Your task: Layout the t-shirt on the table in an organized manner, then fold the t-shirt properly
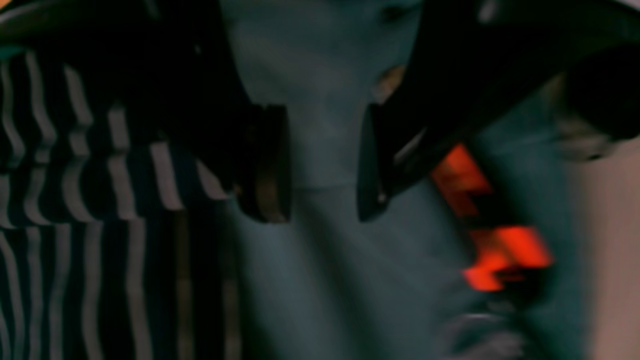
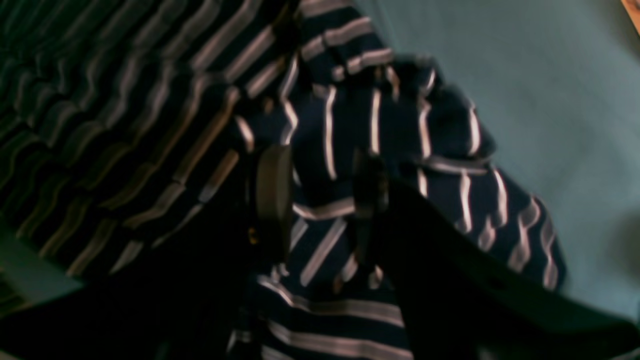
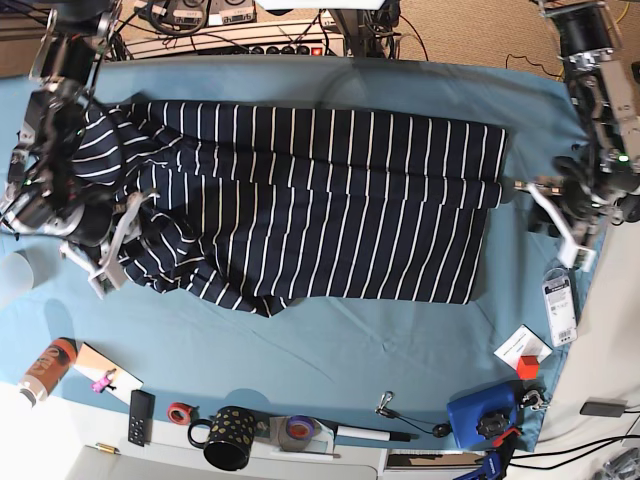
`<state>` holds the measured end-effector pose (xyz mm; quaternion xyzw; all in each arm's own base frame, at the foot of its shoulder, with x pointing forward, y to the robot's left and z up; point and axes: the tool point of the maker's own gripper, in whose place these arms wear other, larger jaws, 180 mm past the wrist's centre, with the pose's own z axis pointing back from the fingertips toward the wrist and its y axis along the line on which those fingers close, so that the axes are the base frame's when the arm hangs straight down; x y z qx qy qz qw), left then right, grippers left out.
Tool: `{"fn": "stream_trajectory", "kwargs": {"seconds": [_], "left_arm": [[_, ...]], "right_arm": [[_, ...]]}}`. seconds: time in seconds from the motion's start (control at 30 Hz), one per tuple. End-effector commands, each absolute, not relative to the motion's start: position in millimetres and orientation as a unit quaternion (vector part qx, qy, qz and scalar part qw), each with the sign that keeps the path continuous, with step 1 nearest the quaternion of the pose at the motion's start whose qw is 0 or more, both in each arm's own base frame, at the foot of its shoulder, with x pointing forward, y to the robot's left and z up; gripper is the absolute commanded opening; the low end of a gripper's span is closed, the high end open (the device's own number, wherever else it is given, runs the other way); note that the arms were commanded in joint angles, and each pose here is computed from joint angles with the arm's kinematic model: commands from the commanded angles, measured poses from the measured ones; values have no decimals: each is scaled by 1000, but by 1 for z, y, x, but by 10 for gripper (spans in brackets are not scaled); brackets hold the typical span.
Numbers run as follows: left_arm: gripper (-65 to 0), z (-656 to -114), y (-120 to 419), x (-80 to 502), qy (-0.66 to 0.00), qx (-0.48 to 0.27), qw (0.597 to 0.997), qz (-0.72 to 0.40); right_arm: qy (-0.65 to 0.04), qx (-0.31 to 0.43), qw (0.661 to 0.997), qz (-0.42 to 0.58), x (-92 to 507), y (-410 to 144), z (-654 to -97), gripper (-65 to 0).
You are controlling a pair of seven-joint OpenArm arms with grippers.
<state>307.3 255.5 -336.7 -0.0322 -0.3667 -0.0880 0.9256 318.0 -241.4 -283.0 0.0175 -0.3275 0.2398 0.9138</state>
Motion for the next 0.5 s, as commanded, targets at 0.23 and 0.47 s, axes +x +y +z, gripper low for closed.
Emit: {"fn": "stream_trajectory", "kwargs": {"seconds": [0.23, 0.47], "left_arm": [[-420, -275, 333, 311, -431, 28, 900, -47], [-420, -266, 341, 309, -447, 25, 893, -40]], "right_arm": [[-330, -43, 916, 222, 306, -258, -284, -444], [-349, -14, 904, 248, 307, -243, -282, -444]]}}
